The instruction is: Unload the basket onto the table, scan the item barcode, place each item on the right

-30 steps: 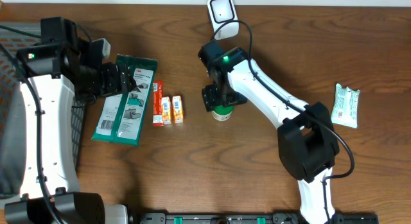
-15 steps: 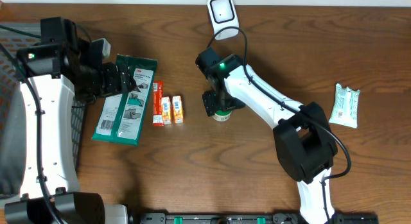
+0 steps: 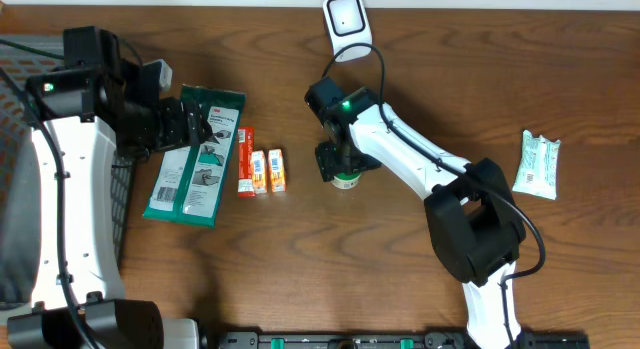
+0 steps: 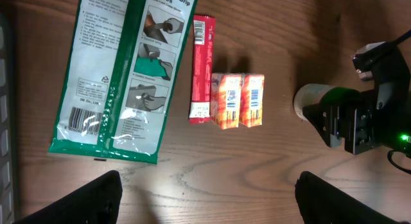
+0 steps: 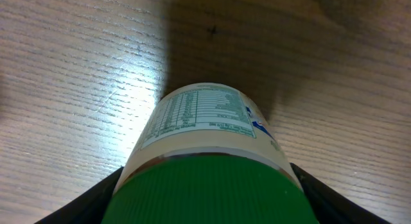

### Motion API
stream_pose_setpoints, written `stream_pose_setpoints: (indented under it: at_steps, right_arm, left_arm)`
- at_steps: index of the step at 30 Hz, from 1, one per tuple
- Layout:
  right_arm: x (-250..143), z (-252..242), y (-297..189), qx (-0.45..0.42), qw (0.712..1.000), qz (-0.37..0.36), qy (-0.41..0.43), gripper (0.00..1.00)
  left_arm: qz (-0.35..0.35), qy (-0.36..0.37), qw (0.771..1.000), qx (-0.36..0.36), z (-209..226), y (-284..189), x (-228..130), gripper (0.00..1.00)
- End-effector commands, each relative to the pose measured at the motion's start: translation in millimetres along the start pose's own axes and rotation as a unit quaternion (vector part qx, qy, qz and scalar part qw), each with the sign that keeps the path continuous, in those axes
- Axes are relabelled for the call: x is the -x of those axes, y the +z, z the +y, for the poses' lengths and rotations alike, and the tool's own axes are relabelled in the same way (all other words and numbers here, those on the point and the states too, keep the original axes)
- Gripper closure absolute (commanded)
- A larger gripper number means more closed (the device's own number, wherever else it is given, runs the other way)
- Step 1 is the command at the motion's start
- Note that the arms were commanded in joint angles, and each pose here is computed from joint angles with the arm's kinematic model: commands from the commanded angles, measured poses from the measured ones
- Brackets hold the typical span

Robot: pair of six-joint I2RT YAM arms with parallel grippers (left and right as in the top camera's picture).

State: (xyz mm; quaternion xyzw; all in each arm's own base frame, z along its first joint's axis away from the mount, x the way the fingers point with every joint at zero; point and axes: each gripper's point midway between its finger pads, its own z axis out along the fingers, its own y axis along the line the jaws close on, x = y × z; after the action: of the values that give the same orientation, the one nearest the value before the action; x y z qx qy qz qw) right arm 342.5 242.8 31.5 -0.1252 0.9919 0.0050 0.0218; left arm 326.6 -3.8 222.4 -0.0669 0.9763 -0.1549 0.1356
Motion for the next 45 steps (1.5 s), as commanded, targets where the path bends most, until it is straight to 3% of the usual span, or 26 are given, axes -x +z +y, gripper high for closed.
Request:
stream_pose_setpoints:
  at_steps: [1,14,25,27,29,32,34,36,39,41,45]
  right_arm:
    - [-3.7,0.8,4.5,-0.008,1.000,0.004,-0.008,0.32]
    - [-5.8,2.6,5.6,-0.009,1.000,0.006,-0.010,0.28]
    - [-8.3,1.6,6.8,-0.011,1.000,0.011,-0.011,0.36]
    - [-10.5,0.7,6.7,-0.013,1.000,0.015,-0.011,0.28]
    - [-10.9,0.4,7.1,-0.013,1.000,0.016,-0.011,0.26]
    - [-8.3,1.6,10.2,-0.010,1.000,0.008,-0.011,0.30]
    - [-7.9,1.8,12.4,-0.009,1.000,0.006,-0.010,0.39]
    - [-7.8,1.8,12.7,-0.009,1.000,0.006,-0.010,0.42]
    - [-7.5,2.0,12.7,-0.009,1.000,0.005,-0.010,0.40]
    - [-8.9,1.4,12.7,-0.010,1.000,0.008,-0.011,0.33]
    - [-10.8,2.5,13.3,-0.011,1.000,0.010,-0.012,0.32]
  left_arm:
    - [-0.004,-0.002,1.000,-0.003,-2.0,-3.7,-2.0,0.13]
    - [-0.004,-0.002,1.000,-0.003,-2.0,-3.7,-2.0,0.13]
    - [-0.004,-0.002,1.000,-0.003,-2.0,-3.7,-2.0,0.13]
    - [-0.004,-0.002,1.000,-0.003,-2.0,-3.7,-2.0,0.13]
    - [-0.004,-0.002,1.000,-0.003,-2.0,-3.7,-2.0,0.13]
    - [-0.004,-0.002,1.000,-0.003,-2.0,-3.7,-2.0,0.13]
    - [-0.004,-0.001,1.000,-0.003,-2.0,-3.7,-2.0,0.13]
    - [-0.004,-0.001,1.000,-0.003,-2.0,-3.7,-2.0,0.13]
    - [-0.004,-0.002,1.000,-0.003,-2.0,-3.7,-2.0,0.13]
    - [-0.004,-0.002,1.000,-0.003,-2.0,-3.7,-2.0,0.13]
    - [-0.004,-0.001,1.000,-0.003,-2.0,-3.7,-2.0,0.13]
